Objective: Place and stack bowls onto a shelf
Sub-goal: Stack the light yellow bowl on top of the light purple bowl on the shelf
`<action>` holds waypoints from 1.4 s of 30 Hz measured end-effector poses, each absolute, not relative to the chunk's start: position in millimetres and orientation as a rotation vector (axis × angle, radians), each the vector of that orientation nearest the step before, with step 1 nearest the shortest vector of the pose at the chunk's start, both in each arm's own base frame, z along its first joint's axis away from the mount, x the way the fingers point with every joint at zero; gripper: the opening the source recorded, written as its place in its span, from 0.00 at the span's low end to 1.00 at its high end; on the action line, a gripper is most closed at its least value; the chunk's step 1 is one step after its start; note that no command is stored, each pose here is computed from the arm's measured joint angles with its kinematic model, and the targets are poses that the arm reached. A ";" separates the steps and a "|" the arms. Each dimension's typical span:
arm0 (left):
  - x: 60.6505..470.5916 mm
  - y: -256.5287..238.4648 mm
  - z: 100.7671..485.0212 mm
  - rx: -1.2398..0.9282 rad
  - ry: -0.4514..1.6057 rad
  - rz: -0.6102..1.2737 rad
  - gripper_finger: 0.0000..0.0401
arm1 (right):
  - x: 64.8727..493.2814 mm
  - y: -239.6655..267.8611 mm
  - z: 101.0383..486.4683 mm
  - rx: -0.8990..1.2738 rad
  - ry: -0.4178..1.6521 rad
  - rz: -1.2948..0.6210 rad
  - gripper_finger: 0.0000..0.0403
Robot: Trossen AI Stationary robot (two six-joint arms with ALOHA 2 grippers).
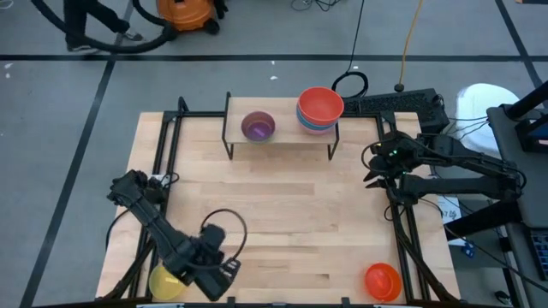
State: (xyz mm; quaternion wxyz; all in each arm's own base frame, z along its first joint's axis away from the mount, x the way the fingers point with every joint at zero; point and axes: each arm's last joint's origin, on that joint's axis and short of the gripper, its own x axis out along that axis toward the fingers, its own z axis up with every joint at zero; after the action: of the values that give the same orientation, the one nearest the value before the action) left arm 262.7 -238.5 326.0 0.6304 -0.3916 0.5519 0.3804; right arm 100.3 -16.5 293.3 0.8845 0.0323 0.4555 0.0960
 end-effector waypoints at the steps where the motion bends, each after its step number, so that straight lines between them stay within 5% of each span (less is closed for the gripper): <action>1: 259.3 -241.2 320.7 -0.933 1.277 0.925 0.10 | 101.0 -16.4 293.7 0.063 0.940 0.202 0.24; 9: 231.2 -261.9 286.9 -1.143 1.354 1.327 0.10 | 106.1 -15.0 297.0 0.004 0.880 0.231 0.24; 17: 222.9 -276.1 253.0 -1.125 1.407 1.246 0.10 | 109.7 -14.2 299.7 -0.017 0.836 0.239 0.24; 28: 211.9 -267.9 221.2 -0.843 1.543 1.107 0.10 | 113.3 -15.1 302.9 -0.021 0.788 0.228 0.24; 35: 203.6 -267.2 204.0 -0.922 1.634 1.255 0.10 | 116.1 -15.6 305.4 -0.007 0.753 0.214 0.24; 42: 207.5 -276.7 201.2 -0.996 1.664 1.137 0.10 | 118.6 -16.2 307.9 -0.021 0.718 0.211 0.24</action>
State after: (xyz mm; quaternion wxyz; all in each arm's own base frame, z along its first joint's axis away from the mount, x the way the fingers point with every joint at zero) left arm 207.5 -276.7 201.2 0.4322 -0.3994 0.6676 0.4561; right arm 118.6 -16.2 307.9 0.9308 -0.0103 0.3505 0.1031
